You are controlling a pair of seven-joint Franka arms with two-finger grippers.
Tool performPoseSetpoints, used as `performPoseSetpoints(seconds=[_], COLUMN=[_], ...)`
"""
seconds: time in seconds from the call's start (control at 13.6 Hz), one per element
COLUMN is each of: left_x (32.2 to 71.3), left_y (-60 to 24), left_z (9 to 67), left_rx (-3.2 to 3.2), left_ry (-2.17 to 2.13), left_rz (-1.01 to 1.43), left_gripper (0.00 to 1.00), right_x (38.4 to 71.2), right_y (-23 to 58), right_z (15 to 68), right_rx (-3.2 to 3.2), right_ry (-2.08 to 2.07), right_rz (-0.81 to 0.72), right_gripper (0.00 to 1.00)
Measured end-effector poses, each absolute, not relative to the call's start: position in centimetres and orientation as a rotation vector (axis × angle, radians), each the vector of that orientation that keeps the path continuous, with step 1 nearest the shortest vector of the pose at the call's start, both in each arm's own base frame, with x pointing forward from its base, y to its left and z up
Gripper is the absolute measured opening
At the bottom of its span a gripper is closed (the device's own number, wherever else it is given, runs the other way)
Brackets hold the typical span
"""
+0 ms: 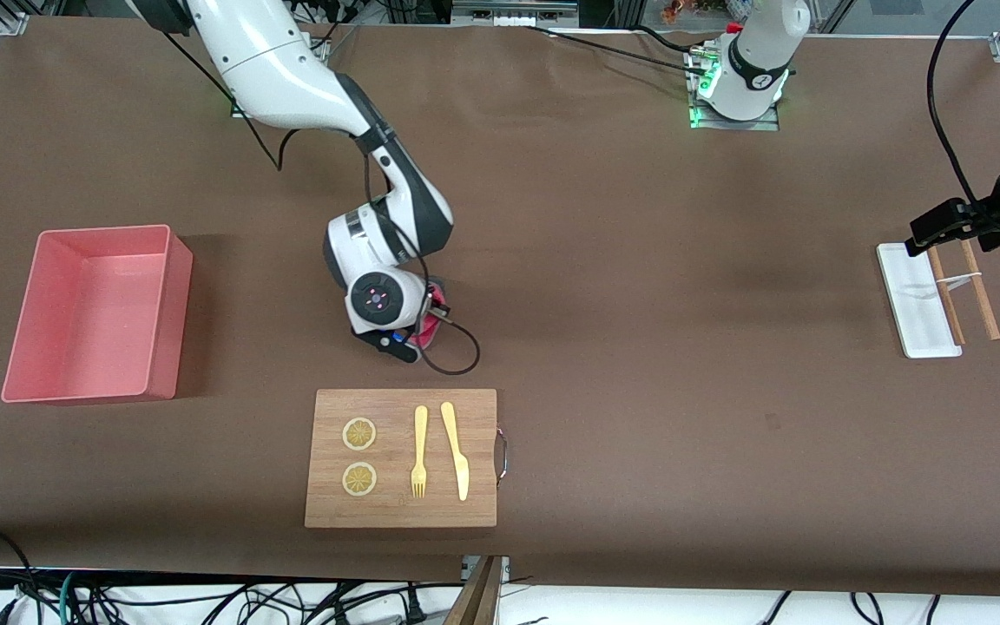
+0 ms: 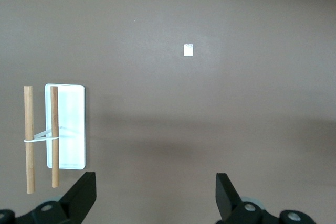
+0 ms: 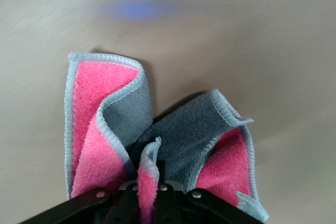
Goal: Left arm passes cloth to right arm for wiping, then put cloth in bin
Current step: 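Wipe the table beside the wooden board with the cloth in the right gripper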
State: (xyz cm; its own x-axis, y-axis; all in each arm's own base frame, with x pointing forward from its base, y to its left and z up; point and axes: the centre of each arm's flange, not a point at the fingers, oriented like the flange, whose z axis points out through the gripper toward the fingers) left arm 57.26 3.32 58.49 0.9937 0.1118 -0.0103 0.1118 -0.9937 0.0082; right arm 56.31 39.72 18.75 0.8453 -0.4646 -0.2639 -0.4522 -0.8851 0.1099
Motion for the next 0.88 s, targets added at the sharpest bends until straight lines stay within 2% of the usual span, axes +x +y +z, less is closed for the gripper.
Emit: performPoseSetpoints(seconds=[0.29, 0.44, 0.66, 0.88], left_x=[57.0, 56.8, 56.8, 56.9], left_y=[3.6, 3.9, 4.0, 3.9], left_z=[59.7, 60.8, 61.5, 61.3], left_rx=[3.128, 3.127, 3.127, 3.127], left_ry=[0.183, 0.191, 0.194, 0.192], left_rz=[0.023, 0.062, 0.083, 0.08], left_gripper=[1.0, 1.0, 1.0, 1.0], right_x=[53.5, 53.3, 54.4, 57.0], right_y=[44.8, 45.2, 43.6, 38.7], right_z=[19.2, 19.3, 19.2, 18.8], right_rx=[3.008, 3.016, 3.02, 3.013], right_ry=[-0.816, -0.832, -0.789, -0.677], right_rz=[-0.399, -0.405, -0.406, -0.465], right_gripper=[0.02, 0.02, 0.02, 0.02])
